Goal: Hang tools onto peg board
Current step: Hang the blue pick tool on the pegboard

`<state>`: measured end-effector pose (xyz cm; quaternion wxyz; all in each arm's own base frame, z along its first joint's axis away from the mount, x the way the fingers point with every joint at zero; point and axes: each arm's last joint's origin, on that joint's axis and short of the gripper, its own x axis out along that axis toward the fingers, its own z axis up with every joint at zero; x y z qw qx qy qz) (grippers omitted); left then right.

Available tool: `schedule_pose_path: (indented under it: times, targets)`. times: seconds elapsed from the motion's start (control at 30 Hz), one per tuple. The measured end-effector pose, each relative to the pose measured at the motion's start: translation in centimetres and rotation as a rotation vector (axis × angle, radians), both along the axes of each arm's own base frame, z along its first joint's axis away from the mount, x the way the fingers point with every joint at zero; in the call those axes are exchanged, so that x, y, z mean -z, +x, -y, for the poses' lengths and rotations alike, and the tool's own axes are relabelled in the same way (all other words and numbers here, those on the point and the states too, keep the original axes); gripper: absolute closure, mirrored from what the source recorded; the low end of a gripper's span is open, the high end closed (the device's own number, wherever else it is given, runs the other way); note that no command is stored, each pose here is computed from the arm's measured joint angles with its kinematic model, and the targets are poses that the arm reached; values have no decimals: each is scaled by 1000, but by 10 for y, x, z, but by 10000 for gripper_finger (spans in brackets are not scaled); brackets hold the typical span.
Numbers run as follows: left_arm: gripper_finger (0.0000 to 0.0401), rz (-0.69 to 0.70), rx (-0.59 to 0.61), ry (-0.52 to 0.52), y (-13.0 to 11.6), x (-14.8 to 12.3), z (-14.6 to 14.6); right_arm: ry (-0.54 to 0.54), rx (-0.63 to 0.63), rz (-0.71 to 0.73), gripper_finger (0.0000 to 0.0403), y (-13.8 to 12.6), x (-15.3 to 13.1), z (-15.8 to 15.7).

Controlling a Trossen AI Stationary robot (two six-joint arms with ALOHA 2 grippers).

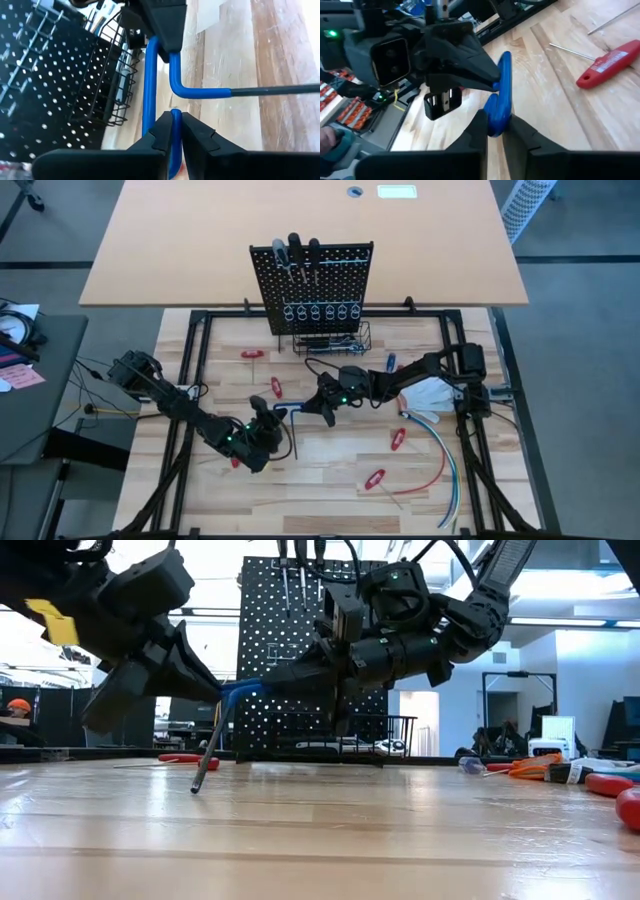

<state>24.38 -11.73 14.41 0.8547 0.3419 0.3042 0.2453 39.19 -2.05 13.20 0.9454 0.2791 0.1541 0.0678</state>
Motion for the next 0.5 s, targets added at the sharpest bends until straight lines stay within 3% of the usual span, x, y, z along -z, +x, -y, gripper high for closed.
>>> schedule_pose_path:
  times: [0.23, 0.5]
  targets:
    - [301, 52, -82, -101, -8, -1, -6, -41, 7, -8, 377, -4, -13, 8]
    - [234, 121, -224, -234, -35, -17, -19, -308, 77, -63, 380, -33, -72, 12]
